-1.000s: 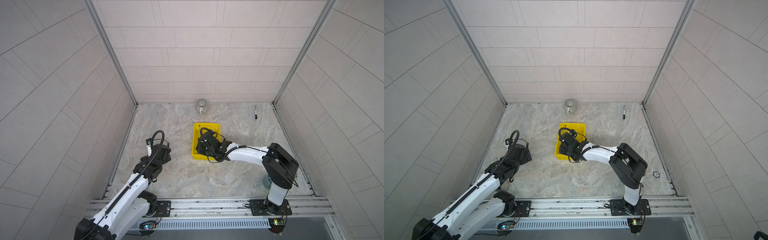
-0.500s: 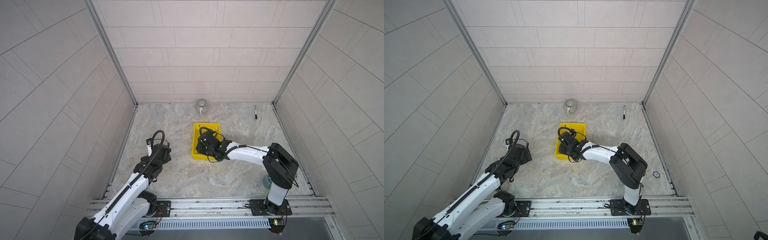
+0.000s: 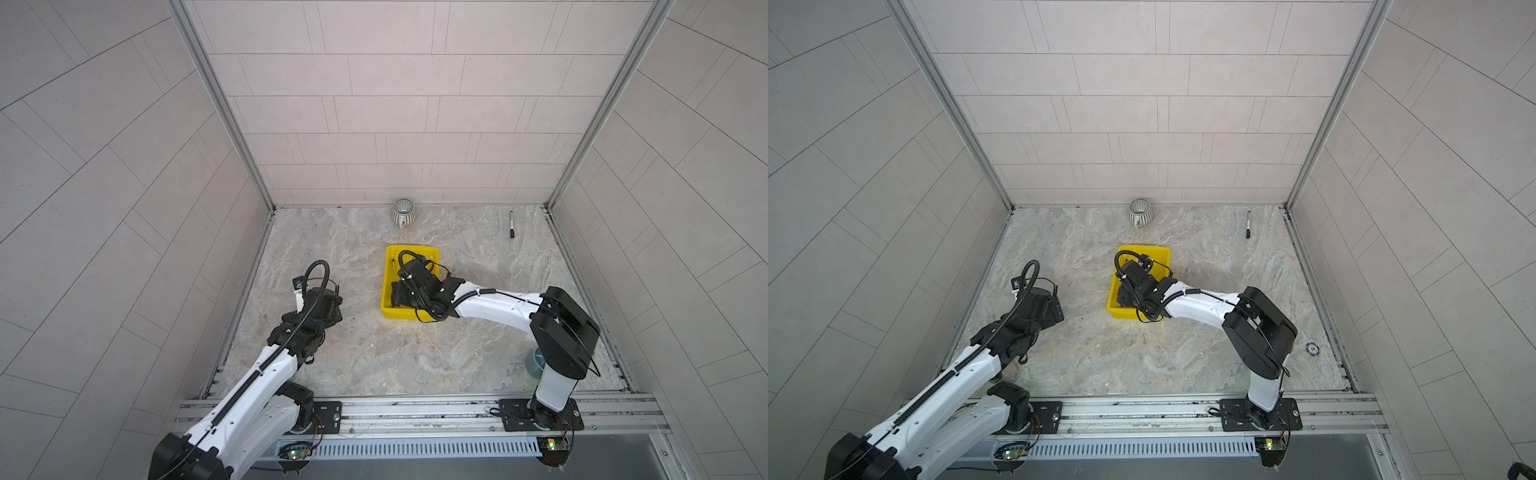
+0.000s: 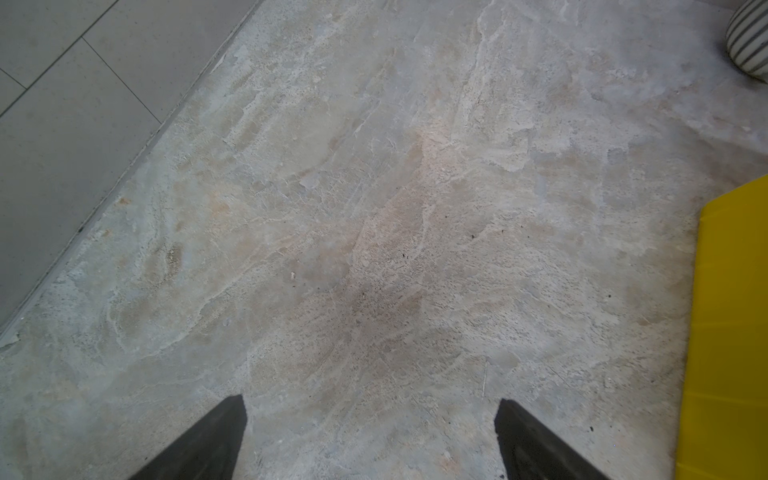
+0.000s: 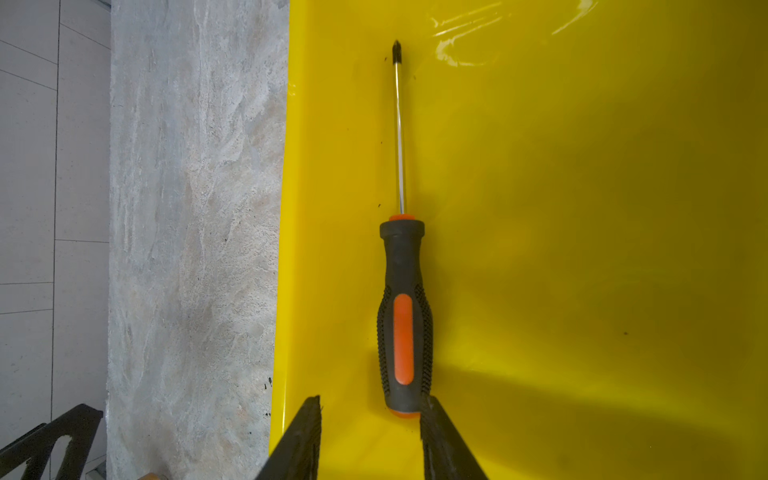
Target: Put the screwdriver in the bin
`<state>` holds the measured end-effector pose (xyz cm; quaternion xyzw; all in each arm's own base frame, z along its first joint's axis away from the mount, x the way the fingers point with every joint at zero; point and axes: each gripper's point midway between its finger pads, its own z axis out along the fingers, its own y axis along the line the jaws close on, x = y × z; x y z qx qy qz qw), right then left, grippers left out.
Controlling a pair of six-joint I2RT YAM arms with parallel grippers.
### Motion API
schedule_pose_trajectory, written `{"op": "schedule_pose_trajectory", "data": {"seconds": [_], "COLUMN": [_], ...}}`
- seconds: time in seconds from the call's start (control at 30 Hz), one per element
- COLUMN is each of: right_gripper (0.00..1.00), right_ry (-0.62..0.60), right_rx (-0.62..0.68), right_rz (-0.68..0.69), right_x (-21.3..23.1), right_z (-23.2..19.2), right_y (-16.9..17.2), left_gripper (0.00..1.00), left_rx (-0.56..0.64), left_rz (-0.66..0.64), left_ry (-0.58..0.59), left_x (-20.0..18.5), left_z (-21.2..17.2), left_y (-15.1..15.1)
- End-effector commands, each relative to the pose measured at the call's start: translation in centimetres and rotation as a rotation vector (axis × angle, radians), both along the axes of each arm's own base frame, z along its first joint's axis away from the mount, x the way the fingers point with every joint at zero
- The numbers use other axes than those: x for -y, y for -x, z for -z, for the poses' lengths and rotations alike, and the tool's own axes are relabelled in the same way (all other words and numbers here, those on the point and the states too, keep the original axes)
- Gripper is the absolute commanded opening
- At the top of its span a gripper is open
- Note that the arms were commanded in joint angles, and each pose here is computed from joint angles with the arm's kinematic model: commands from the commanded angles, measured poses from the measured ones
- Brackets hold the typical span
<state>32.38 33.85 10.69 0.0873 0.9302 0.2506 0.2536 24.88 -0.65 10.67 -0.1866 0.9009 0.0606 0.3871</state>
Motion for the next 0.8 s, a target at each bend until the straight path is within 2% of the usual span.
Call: {"op": "schedule_pose_trajectory", "data": {"seconds": [0.0, 0.1, 0.2, 0.33, 0.4, 0.53, 0.63, 0.77], "right_gripper": [0.40, 0.41, 0.45, 0.68, 0.77, 0.82, 0.86, 0.97], "right_ry": [0.040, 0.151, 0.336, 0.579, 0.641, 0.731, 0.797, 0.963], "right_rx": [0.120, 0.267, 0.434, 0.577, 0.597, 0.558, 0.567, 0.619], "right_rz": [0.021, 0.033, 0.090, 0.273, 0.303, 0.350, 0.348, 0.355], "right_x": [2.2, 5.9, 11.7, 21.5, 24.7, 29.5, 31.0, 32.4], "right_z": [-4.8, -8.9, -13.1, -16.4, -15.8, -13.1, -12.4, -12.6], "right_y": [-0.7, -1.7, -2.3, -1.7, -0.9, 0.9, 1.6, 1.0], "left_gripper": [1.00, 1.00, 1.00, 1.00, 1.00, 1.00, 1.00, 1.00], "left_rx": [0.004, 0.003, 0.004, 0.004, 0.003, -0.003, -0.005, -0.010], "left_rz": [-0.010, -0.012, -0.011, -0.011, -0.012, -0.009, -0.007, -0.004], "left_ry": [-0.004, -0.005, -0.004, -0.003, -0.005, -0.004, -0.003, -0.001], "left_x": [-0.2, -0.3, -0.2, -0.2, -0.2, -0.1, -0.1, 0.0], "left_z": [-0.3, -0.3, -0.3, -0.3, -0.2, -0.1, -0.1, 0.0], "left_y": [0.0, 0.0, 0.0, 0.0, 0.0, -0.1, -0.2, -0.3]}}
